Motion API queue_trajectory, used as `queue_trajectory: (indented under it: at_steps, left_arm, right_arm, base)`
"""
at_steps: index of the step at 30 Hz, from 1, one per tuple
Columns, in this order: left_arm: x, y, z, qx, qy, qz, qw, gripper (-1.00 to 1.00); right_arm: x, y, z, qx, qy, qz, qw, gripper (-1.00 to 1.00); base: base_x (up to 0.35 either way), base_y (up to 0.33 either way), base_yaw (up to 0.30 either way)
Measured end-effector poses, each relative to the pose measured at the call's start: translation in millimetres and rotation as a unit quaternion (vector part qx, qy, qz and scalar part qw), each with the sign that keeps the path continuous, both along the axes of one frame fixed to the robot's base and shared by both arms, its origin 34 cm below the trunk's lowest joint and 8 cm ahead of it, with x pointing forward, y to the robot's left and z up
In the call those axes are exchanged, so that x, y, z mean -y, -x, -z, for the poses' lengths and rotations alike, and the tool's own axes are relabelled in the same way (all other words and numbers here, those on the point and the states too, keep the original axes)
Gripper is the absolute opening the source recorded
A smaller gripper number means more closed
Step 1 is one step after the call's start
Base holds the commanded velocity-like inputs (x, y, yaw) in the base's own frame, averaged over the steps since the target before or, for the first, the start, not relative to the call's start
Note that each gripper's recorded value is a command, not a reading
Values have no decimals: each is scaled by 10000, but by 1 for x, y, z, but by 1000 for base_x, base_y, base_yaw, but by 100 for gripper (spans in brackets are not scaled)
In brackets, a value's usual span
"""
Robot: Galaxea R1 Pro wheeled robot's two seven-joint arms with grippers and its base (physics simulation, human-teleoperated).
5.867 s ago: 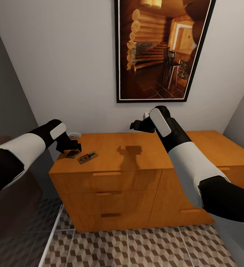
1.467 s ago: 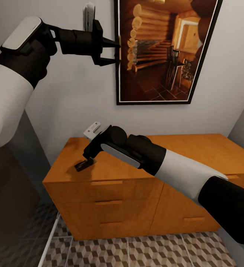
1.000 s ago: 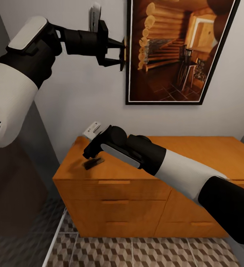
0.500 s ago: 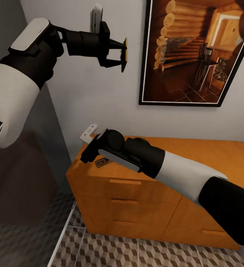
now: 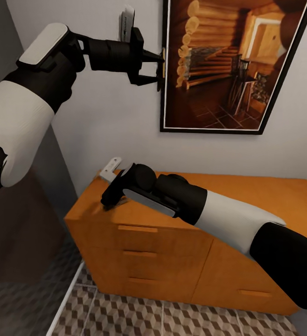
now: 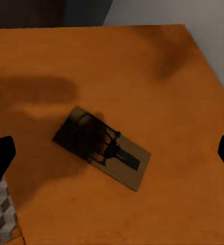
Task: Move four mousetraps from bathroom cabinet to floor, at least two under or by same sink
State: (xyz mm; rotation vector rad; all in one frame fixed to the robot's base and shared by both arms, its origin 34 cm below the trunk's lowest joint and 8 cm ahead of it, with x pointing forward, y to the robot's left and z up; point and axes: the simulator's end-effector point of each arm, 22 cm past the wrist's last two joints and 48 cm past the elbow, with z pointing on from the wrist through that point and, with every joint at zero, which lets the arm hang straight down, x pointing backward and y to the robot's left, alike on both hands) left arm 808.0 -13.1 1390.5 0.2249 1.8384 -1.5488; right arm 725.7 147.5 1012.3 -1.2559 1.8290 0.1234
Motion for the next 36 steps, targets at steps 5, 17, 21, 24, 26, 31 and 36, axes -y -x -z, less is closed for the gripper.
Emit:
queue_trajectory:
  at_steps: [5,17,21,24,26,31,36]
  left_arm:
    - [3,1,0,1,-4,20,10000,-100]
    - [3,1,1,-7,-6,19,10000,-100]
    - [3,1,1,-9,-3,20,10000,-100]
    - [3,0,1,-12,-1,20,10000,-100]
    - [3,0,2,-21,2,20,10000,-100]
    - [3,-7,4,-42,46,-50,10000,-100]
    - [3,-11,9,-72,51,-62,9999,-100]
  right_arm:
    - [0,0,0,2,0,0,10000,100]
    - [-1,1,1,-5,4,-14,10000,100]
    - [-2,3,4,15,65,-32,10000,100]
    - [-1,2,5,19,78,-27,10000,100]
    - [-1,2,6,13,86,-31,10000,100]
    - [-1,1,10,-14,92,-32,10000,100]
    - [-1,-1,14,-48,93,-32,9999,100]
  base:
    - [0,-292,0]
    - [0,-240,0]
    - [0,-23,0]
    - [0,-5,26]
    - [0,-2,105]
    - [0,0,160]
    - [0,0,183]
